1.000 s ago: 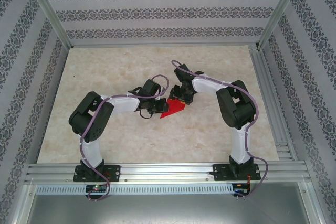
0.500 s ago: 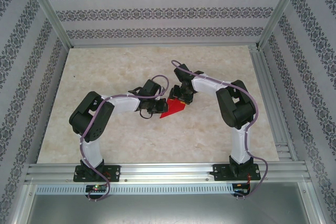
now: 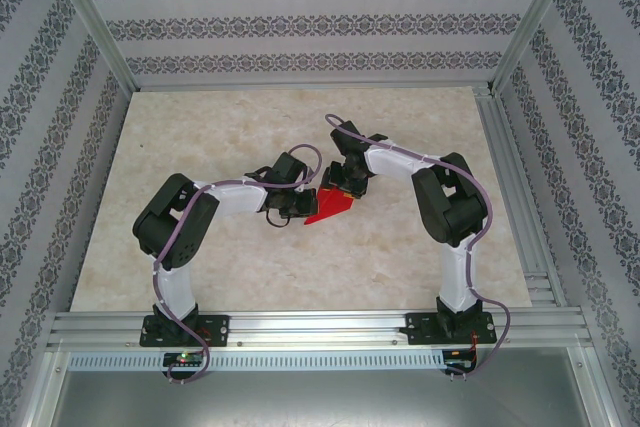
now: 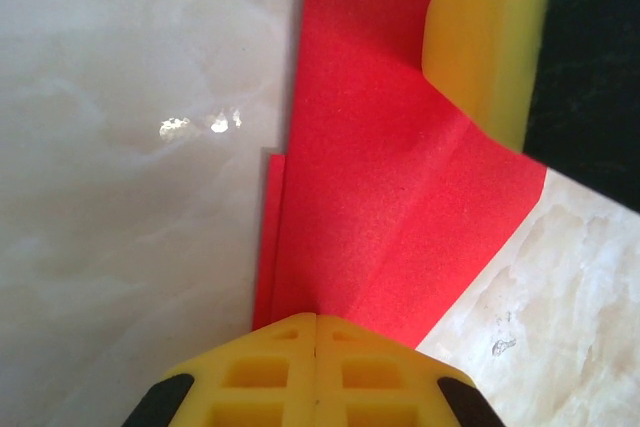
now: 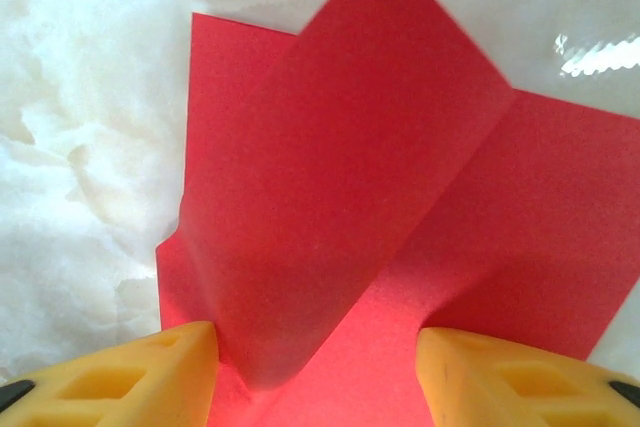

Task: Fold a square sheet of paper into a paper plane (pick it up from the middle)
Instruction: Fourth fold the wing at the center of the table.

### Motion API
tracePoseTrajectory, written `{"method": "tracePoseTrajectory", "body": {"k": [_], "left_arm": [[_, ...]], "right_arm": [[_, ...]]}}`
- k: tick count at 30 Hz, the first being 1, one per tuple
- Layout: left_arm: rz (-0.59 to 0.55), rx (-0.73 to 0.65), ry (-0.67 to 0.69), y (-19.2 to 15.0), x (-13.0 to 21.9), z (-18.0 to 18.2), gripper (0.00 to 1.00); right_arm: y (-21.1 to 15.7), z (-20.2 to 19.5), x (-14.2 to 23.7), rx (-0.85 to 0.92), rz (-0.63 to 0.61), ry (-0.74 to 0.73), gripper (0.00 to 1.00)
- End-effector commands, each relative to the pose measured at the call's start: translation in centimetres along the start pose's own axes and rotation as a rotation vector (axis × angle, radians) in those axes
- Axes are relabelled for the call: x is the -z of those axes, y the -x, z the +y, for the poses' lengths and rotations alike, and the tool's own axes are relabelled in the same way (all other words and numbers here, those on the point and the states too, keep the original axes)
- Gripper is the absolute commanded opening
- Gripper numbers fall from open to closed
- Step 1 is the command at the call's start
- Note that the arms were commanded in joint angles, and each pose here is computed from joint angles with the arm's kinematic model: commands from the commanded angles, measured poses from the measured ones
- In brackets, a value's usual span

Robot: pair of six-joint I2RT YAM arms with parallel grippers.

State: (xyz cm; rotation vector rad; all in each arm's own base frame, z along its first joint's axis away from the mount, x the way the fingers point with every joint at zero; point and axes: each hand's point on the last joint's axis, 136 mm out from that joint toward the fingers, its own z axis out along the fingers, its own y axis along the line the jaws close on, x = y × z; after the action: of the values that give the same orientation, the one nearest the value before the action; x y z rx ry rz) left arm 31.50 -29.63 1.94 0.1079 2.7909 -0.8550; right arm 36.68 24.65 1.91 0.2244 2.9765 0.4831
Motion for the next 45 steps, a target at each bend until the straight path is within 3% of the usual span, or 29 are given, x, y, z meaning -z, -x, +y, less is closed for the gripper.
{"method": "tracePoseTrajectory", "body": {"k": [1,8,14,18,27,45], "left_arm": [[0.08,0.032,0.099,-2.2,-0.9,3.1,0.04],[0.1,0.016,0.104,-2.6,-1.1,3.3,0.03],[0.108,0.015,0.105,-2.7,-1.3,3.4,0.02],[0.112,0.014,0.111,-2.8,-1.4,3.5,0.02],[0.117,0.023,0.116,-3.0,-1.5,3.8,0.02],[0.128,0.023,0.12,-3.2,-1.4,3.8,0.02]], "right_arm": [[1.7,-0.4,1.2,0.035,-0.073,0.001,0.57],[1.8,3.5,6.2,0.102,-0.18,0.242,0.53],[-0.3,5.5,4.5,0.126,-0.109,0.356,0.29],[-1.1,6.2,3.0,0.12,-0.066,0.4,0.2],[-1.2,2.8,-0.5,0.053,-0.026,0.285,0.17],[-0.1,0.3,-2.3,0.004,-0.043,0.24,0.15]]}}
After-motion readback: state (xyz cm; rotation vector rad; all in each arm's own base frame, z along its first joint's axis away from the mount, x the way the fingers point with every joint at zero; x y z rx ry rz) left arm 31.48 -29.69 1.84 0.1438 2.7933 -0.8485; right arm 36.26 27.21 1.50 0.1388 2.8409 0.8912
